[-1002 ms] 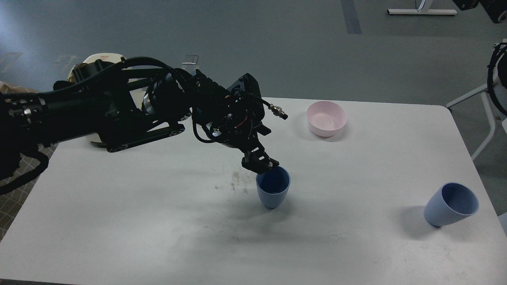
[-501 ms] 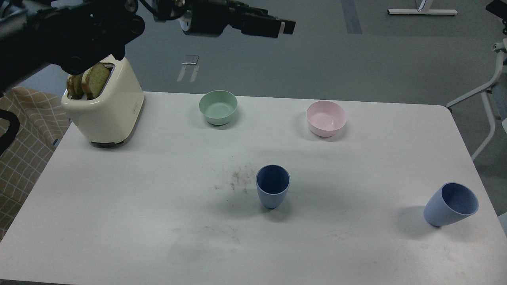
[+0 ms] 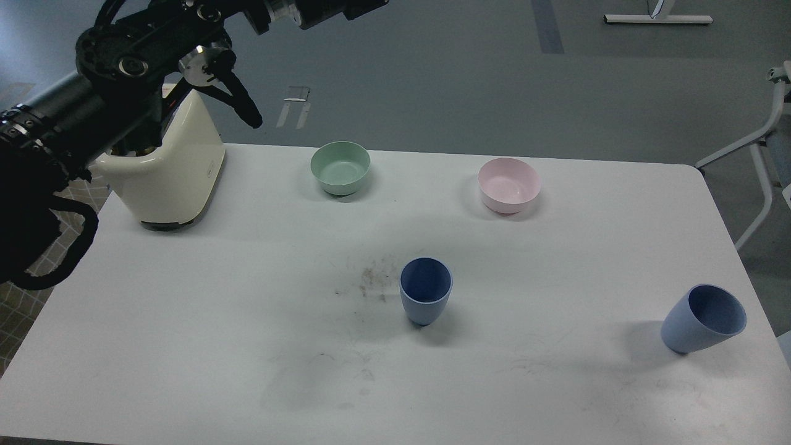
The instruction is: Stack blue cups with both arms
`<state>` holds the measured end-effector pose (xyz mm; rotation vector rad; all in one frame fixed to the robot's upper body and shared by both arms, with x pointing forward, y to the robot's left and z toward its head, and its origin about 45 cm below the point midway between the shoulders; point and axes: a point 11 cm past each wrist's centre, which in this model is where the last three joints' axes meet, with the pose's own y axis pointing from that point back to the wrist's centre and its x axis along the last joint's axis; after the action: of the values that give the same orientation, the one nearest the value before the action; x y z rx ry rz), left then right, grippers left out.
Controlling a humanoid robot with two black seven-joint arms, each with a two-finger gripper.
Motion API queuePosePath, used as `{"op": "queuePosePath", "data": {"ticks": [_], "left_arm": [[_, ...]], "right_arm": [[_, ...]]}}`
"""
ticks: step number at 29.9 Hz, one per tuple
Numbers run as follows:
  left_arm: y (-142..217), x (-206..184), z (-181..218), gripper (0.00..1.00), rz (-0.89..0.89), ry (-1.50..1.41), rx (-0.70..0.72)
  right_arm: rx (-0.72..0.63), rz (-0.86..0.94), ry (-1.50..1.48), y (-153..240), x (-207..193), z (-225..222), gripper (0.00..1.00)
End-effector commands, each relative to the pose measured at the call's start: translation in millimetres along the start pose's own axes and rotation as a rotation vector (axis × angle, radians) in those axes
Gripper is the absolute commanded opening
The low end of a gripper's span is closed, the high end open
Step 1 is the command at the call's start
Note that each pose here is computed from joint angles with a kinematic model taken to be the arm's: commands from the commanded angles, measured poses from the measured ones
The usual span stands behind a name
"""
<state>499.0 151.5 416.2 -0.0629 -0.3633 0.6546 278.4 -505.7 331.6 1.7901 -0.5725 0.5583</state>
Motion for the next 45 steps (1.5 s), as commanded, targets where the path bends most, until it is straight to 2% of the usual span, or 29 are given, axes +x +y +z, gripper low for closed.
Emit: {"op": "queuePosePath", "data": {"ticks": [1,5,12,22,34,39,41,45], "left_arm": [[1,-2,-5,0.95,0.008,0.023,-0.003],[-1,-4,-5,0.95,0.004,0.030,-0.009],[-4,-13,-11,0.95,-0.008,0.047,-0.009],[-3,-14,-14,0.95,-0.011,0.054,-0.005],[-1,-12,-14,0.95,-0.011,0.052,-0.004],[0,-11,-13,0.95,-0.010,0.053,-0.004],[0,-11,-13,0.95,-0.009,0.053,-0.005],[0,-12,-13,0.95,-0.012,0.052,-0.004]], "right_arm": [[-0.084,-0.116,0.107,-8,-37,20,0.99],[-0.110,-0.161,0.158,-13,-53,27,0.96],[-0.094,-0.178,0.177,-33,-54,21,0.90],[-0.061,-0.183,0.190,-70,-54,15,0.90],[0.008,-0.198,0.139,-97,-68,0,0.83],[0.001,-0.226,0.133,-104,-80,0,0.56],[-0.001,-0.233,0.132,-105,-82,1,0.51],[-0.012,-0.240,0.130,-105,-85,3,0.26]]}}
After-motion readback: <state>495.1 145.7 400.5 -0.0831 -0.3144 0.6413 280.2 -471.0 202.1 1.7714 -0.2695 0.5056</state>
